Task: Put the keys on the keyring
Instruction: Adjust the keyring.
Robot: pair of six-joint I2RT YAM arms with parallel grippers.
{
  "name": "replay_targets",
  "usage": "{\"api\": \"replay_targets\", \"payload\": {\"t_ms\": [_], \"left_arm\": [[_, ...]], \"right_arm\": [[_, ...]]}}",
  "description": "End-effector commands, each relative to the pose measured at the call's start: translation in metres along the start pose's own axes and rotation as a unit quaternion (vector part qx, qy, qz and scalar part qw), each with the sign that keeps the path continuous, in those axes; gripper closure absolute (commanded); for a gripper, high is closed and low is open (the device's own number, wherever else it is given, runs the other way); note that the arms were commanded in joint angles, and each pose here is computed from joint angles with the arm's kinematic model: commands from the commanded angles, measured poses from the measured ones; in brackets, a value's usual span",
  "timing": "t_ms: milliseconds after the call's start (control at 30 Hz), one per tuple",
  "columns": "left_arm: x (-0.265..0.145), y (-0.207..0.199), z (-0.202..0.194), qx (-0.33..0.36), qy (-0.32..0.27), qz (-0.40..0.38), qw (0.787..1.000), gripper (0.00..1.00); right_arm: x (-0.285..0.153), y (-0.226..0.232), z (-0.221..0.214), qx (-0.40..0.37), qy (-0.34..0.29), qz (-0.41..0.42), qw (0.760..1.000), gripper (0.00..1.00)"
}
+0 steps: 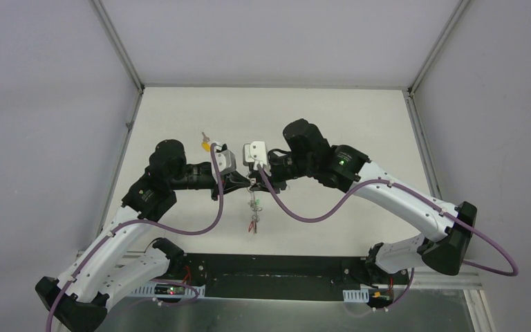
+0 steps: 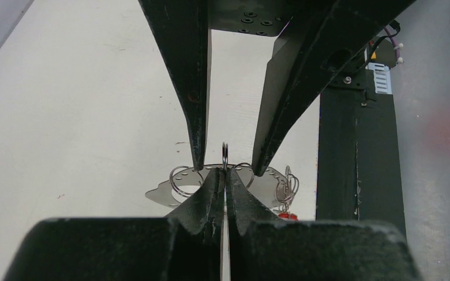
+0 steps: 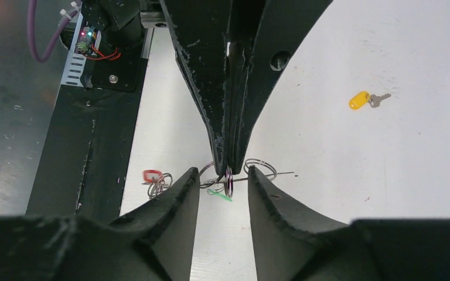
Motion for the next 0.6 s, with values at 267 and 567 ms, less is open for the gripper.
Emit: {"api": "replay_targets", "payload": {"t_ms": [267,567], "left_arm": [[-0.0010,-0.0023,0.0222,0.026,-0.025,-0.007,0.999,1.00],[-0.0006,-0.0026,0.0215,0.025,-0.023,-0.010,0.999,1.00]], "right_arm": [[-0.0120,-0.0072,0.0299,-0.025,-0.041,-0.029,0.998,0.56],[-0.0110,-0.0079,0.0280,-0.020,-0.039,-0.032,0.999,0.82]]}}
Point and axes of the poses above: each gripper's point midway between its finger pads, its own x axis out along the fingers, its own y axis along the line the jaws close on, z = x × y, the point moved 2 cm from there along -x, back along the fingers, and after that the axes turned 1 degree about -x, right-handed, at the moved point
